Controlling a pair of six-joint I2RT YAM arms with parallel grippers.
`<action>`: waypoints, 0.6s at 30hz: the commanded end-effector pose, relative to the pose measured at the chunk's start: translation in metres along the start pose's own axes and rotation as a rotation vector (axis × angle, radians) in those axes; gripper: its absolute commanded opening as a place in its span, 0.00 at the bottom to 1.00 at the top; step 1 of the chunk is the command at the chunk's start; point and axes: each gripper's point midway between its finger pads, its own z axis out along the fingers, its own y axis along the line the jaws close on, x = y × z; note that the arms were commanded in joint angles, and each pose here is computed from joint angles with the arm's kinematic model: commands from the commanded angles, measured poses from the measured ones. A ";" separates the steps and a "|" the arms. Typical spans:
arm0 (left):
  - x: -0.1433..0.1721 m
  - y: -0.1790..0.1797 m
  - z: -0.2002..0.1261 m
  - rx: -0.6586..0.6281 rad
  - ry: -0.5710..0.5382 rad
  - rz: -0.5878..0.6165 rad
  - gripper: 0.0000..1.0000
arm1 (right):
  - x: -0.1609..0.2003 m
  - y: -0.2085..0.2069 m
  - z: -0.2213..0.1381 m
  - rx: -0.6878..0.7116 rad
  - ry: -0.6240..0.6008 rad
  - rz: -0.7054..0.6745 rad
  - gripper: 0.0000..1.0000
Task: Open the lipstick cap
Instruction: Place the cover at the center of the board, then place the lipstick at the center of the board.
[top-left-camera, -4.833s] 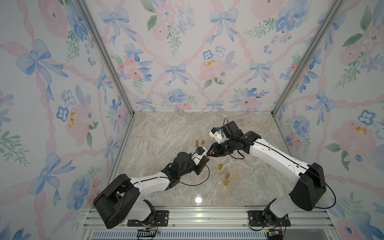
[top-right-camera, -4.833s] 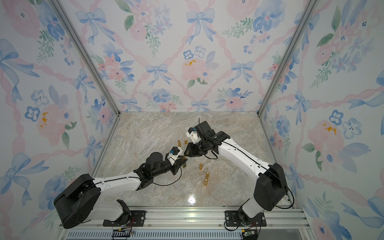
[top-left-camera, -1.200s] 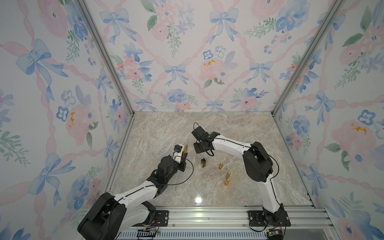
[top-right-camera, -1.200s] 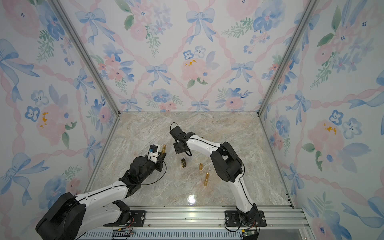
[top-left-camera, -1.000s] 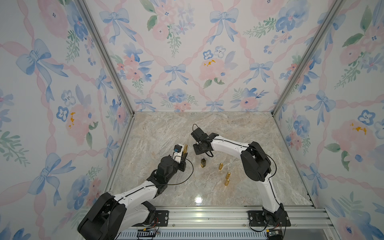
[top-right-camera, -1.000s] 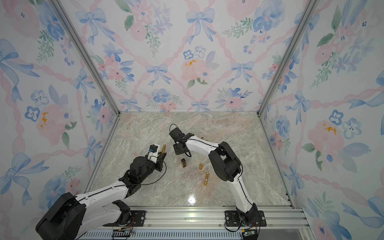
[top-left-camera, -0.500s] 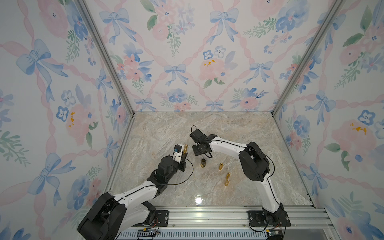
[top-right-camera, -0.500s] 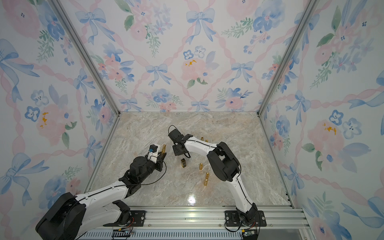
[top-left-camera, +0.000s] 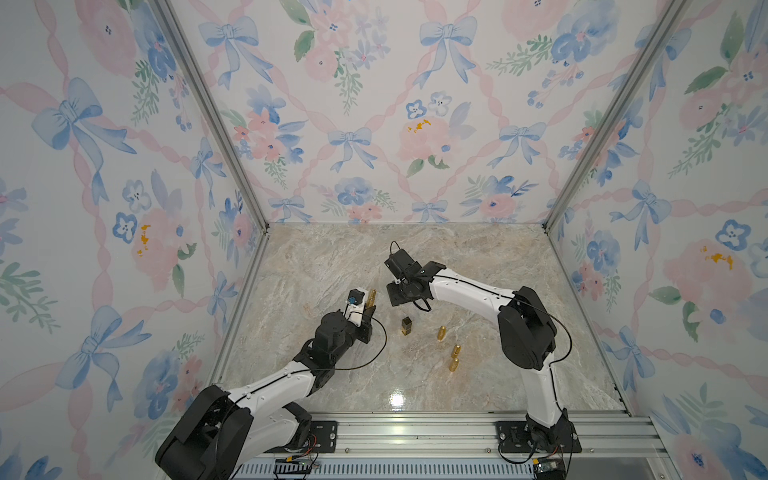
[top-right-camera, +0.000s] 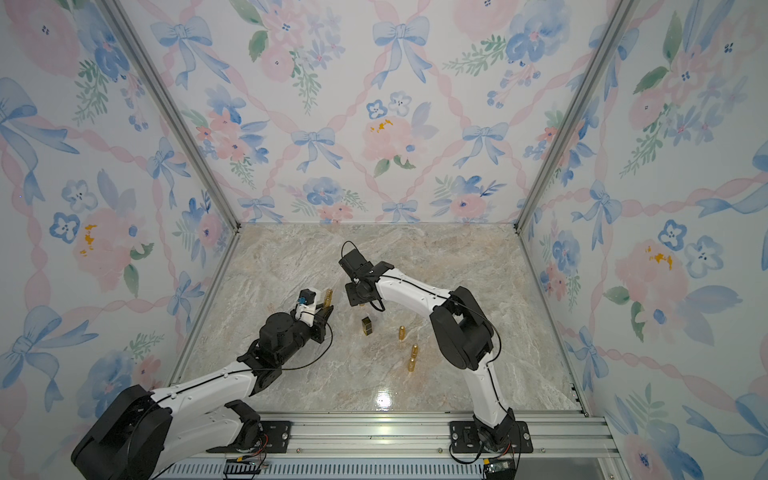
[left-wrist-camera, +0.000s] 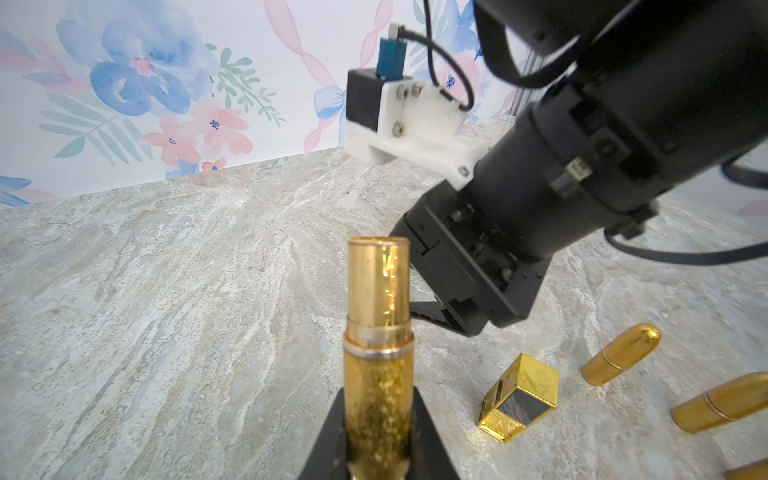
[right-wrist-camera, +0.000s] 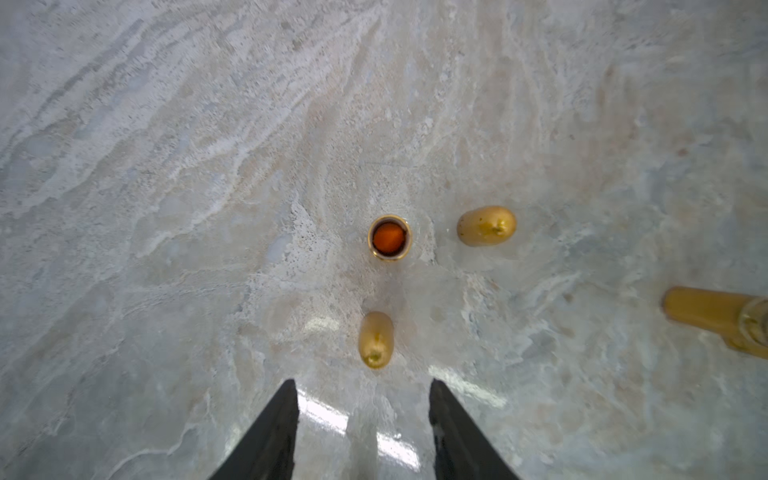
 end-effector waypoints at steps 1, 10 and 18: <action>-0.009 -0.008 0.002 0.051 -0.025 0.000 0.00 | 0.008 -0.003 -0.037 -0.065 0.026 0.028 0.53; -0.012 -0.022 0.009 0.129 -0.011 0.012 0.00 | 0.022 0.031 -0.101 -0.384 0.068 0.078 0.57; -0.015 -0.034 0.013 0.198 -0.007 0.015 0.00 | 0.021 0.062 -0.116 -0.569 0.066 0.126 0.59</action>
